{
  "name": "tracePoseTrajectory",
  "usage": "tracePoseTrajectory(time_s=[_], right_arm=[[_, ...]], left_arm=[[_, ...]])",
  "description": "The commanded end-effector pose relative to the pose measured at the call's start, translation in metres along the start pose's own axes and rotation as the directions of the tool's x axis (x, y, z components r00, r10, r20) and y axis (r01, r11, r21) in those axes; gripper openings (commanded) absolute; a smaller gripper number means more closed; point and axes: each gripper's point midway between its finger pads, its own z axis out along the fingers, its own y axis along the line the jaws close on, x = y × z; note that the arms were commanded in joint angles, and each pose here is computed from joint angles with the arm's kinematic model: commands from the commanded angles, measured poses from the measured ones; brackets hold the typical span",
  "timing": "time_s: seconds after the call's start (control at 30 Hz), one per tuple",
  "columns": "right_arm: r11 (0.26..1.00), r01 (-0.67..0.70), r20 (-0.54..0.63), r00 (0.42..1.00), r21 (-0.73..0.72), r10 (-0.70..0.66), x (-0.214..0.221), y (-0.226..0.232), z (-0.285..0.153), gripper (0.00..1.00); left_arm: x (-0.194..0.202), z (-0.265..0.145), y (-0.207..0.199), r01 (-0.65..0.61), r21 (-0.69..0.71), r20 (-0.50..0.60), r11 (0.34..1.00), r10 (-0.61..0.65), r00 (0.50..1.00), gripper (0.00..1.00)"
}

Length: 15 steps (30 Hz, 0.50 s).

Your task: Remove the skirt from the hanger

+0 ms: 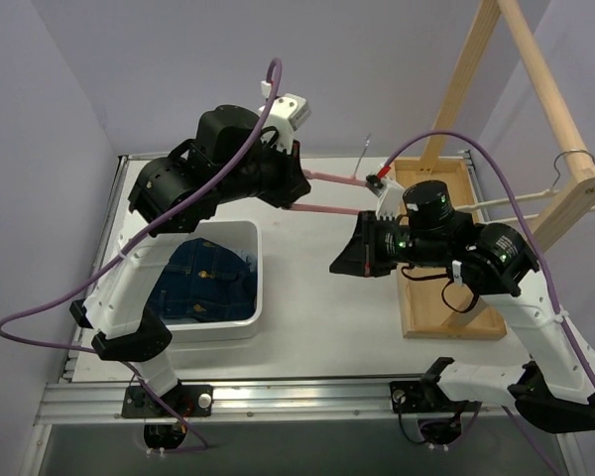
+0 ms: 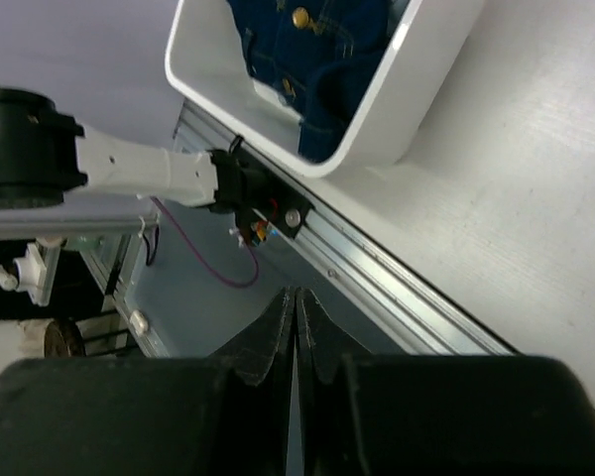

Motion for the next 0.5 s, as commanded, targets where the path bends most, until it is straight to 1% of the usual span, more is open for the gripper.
tracePoseTrajectory(time_s=[0.0, 0.07, 0.1, 0.13, 0.2, 0.3, 0.33, 0.4, 0.47], right_arm=[[0.999, 0.027, -0.092, 0.995, -0.046, -0.031, 0.039, -0.002, -0.001, 0.00], [0.999, -0.005, -0.117, 0.993, -0.041, 0.000, 0.057, -0.011, 0.002, 0.00], [1.000, -0.022, -0.152, 0.988, -0.022, 0.018, 0.074, -0.023, 0.014, 0.00], [0.999, -0.028, -0.137, 0.990, -0.041, 0.022, 0.082, -0.024, 0.006, 0.00], [0.997, -0.063, -0.140, 0.989, -0.049, 0.055, 0.095, -0.030, 0.005, 0.00], [0.993, -0.097, -0.149, 0.985, -0.069, 0.086, 0.120, -0.045, 0.002, 0.00], [0.992, -0.108, -0.162, 0.982, -0.068, 0.096, 0.132, -0.052, 0.000, 0.00], [0.990, -0.133, -0.162, 0.979, -0.050, 0.124, 0.139, -0.060, -0.001, 0.00], [0.988, -0.146, -0.162, 0.977, -0.042, 0.138, 0.147, -0.068, 0.000, 0.00]], left_arm=[[-0.045, 0.007, -0.048, 0.033, 0.245, 0.150, 0.969, -0.071, 0.986, 0.02], [-0.048, 0.011, -0.061, 0.038, 0.298, 0.157, 0.954, -0.088, 0.984, 0.02], [-0.050, 0.011, -0.065, 0.036, 0.317, 0.168, 0.948, -0.093, 0.981, 0.02], [-0.060, 0.007, -0.073, 0.020, 0.352, 0.205, 0.936, -0.098, 0.974, 0.02], [-0.061, 0.011, -0.078, 0.026, 0.379, 0.211, 0.925, -0.114, 0.971, 0.02], [-0.076, 0.008, -0.089, 0.003, 0.435, 0.262, 0.900, -0.130, 0.956, 0.02], [-0.077, 0.011, -0.092, 0.002, 0.450, 0.263, 0.893, -0.134, 0.956, 0.02], [-0.086, 0.008, -0.102, -0.009, 0.498, 0.285, 0.867, -0.154, 0.946, 0.02], [-0.088, 0.012, -0.109, -0.002, 0.522, 0.282, 0.853, -0.170, 0.944, 0.02]])
